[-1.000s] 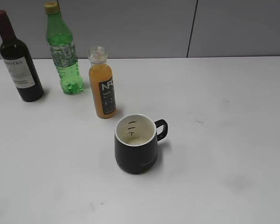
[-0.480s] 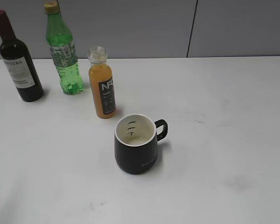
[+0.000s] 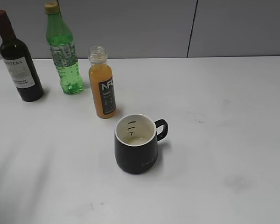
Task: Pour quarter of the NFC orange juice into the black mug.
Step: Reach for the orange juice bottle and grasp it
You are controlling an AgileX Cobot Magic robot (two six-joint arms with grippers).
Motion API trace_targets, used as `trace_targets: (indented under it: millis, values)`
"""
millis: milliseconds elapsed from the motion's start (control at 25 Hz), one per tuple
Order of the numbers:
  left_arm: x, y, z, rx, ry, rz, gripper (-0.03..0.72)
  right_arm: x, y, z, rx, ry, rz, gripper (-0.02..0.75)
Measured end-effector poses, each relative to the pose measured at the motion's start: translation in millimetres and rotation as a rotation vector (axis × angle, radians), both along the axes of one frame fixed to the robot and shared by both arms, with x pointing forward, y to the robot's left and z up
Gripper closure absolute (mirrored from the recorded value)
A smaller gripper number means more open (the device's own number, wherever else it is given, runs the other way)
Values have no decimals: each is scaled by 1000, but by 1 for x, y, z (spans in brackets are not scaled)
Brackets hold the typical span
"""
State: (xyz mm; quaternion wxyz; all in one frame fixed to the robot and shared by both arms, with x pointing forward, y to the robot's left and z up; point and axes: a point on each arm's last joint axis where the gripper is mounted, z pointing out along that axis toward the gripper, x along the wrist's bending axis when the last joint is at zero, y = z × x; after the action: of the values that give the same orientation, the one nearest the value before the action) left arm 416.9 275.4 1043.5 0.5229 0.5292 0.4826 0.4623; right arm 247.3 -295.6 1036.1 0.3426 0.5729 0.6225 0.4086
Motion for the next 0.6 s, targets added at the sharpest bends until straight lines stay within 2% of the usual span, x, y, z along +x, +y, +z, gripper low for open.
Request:
trace_targets:
  millis: [120, 280, 600]
  values:
    - [15, -8, -20, -28, 38, -23, 62, 0, 0, 0, 0, 0, -1, 271]
    - [30, -19, -33, -52, 18, -100, 62, 0, 0, 0, -1, 0, -1, 271]
    - [50, -45, -80, 44, 100, -335, 62, 0, 0, 0, -1, 0, -1, 271]
